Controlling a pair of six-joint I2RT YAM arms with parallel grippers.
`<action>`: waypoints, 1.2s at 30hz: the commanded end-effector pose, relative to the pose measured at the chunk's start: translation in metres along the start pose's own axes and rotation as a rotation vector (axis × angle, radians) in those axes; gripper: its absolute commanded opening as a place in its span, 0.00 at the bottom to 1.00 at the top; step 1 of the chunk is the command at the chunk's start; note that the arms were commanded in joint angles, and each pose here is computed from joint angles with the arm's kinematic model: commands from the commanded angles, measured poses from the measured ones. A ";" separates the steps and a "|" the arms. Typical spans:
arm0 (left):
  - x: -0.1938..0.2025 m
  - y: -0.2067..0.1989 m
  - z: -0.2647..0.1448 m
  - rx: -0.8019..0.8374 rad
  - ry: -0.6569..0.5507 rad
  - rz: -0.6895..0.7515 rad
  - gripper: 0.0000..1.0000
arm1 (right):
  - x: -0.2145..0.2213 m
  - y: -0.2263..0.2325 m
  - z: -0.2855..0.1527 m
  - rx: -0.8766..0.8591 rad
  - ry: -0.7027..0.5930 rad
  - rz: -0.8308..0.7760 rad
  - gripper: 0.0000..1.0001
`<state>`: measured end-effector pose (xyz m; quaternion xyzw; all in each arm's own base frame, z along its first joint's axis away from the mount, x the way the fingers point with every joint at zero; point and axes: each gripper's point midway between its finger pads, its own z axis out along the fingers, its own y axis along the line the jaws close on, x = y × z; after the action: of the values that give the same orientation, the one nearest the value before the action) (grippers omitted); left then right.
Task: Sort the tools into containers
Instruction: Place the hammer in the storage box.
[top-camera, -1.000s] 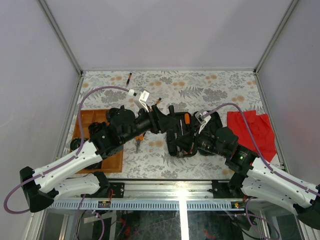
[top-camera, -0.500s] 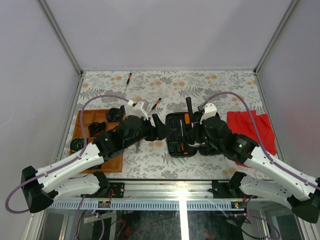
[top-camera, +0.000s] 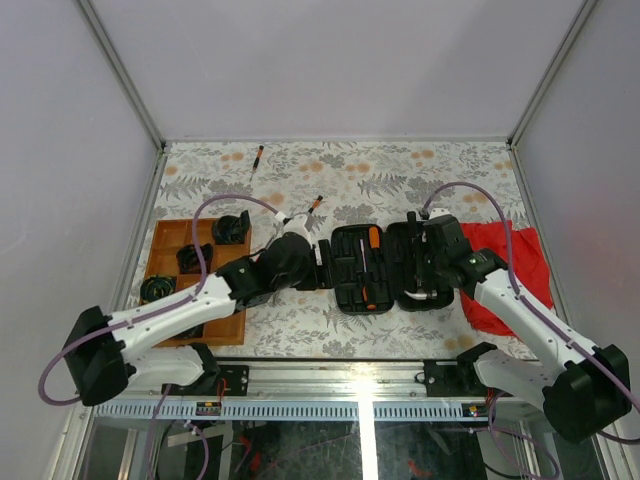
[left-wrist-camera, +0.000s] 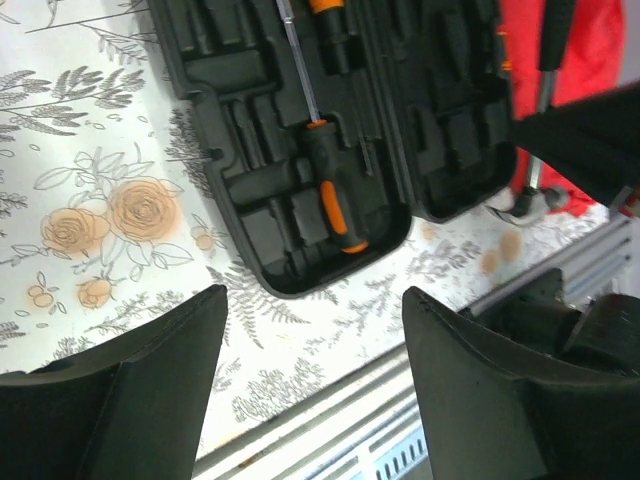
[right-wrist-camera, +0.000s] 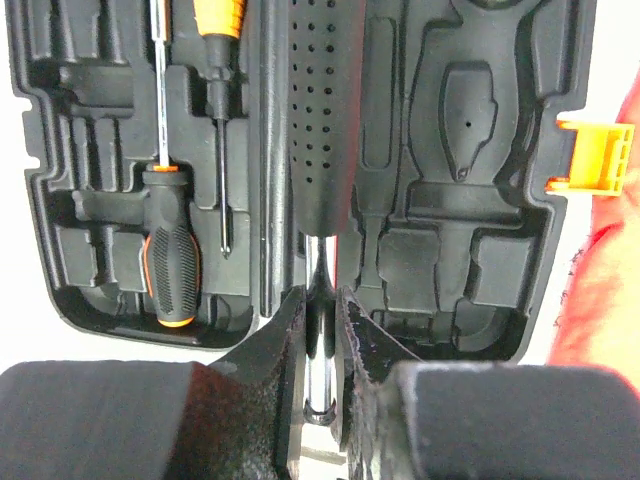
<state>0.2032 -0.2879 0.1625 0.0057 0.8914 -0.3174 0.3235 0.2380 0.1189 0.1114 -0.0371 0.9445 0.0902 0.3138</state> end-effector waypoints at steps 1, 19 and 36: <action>-0.013 0.009 0.022 -0.045 0.020 0.017 0.68 | -0.017 0.012 0.000 -0.093 -0.072 0.032 0.00; -0.030 0.078 0.137 -0.177 0.193 -0.018 0.57 | -0.016 0.020 -0.003 -0.150 -0.096 0.052 0.00; -0.020 0.126 0.160 -0.289 0.227 -0.030 0.26 | -0.007 0.015 -0.003 -0.137 -0.065 -0.005 0.00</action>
<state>0.3345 -0.2978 0.0200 -0.0209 0.9520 -0.2221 0.2097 0.2332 0.1304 0.1101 -0.0451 0.9350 0.1471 0.3196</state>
